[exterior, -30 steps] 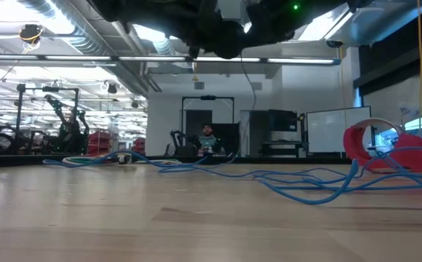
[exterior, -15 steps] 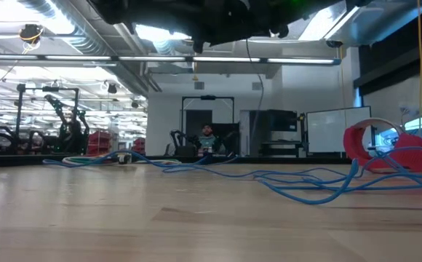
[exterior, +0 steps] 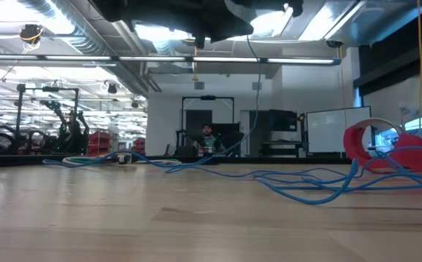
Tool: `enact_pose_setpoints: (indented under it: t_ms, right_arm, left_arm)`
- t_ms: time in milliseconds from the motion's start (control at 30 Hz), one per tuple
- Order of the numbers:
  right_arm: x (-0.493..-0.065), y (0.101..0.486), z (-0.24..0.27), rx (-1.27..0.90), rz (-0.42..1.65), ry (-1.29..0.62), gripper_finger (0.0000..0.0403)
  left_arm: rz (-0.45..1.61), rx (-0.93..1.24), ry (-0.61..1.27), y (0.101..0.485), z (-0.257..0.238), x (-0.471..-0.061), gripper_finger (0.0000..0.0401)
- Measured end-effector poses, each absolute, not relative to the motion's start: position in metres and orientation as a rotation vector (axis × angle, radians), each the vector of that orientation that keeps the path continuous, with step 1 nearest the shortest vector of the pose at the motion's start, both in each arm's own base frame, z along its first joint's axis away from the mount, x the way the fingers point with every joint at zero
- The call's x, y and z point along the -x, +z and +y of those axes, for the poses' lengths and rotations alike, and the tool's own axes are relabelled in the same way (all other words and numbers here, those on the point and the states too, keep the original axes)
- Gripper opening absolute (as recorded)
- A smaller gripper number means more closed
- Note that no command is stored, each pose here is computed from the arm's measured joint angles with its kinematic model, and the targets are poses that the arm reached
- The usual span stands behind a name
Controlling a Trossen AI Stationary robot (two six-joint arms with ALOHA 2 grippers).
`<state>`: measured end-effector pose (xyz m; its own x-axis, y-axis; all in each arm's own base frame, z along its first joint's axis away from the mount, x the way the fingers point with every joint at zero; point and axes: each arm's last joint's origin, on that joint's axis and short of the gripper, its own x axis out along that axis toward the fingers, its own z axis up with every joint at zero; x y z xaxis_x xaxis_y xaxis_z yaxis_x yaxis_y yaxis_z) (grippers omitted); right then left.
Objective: Coil cords
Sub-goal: Coil the blue wire onto the spool
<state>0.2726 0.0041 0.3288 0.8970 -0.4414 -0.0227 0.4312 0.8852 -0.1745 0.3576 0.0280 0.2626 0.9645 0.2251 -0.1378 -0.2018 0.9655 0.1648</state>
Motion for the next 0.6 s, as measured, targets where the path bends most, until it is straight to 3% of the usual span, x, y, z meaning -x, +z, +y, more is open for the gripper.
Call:
enact_pose_setpoints:
  t_ms: [600]
  right_arm:
    - [-0.239,0.361,0.006,0.129,-0.06,-0.401,0.0019]
  left_arm:
    - [0.185,-0.201,0.22,0.259,0.029,-0.357,0.0005]
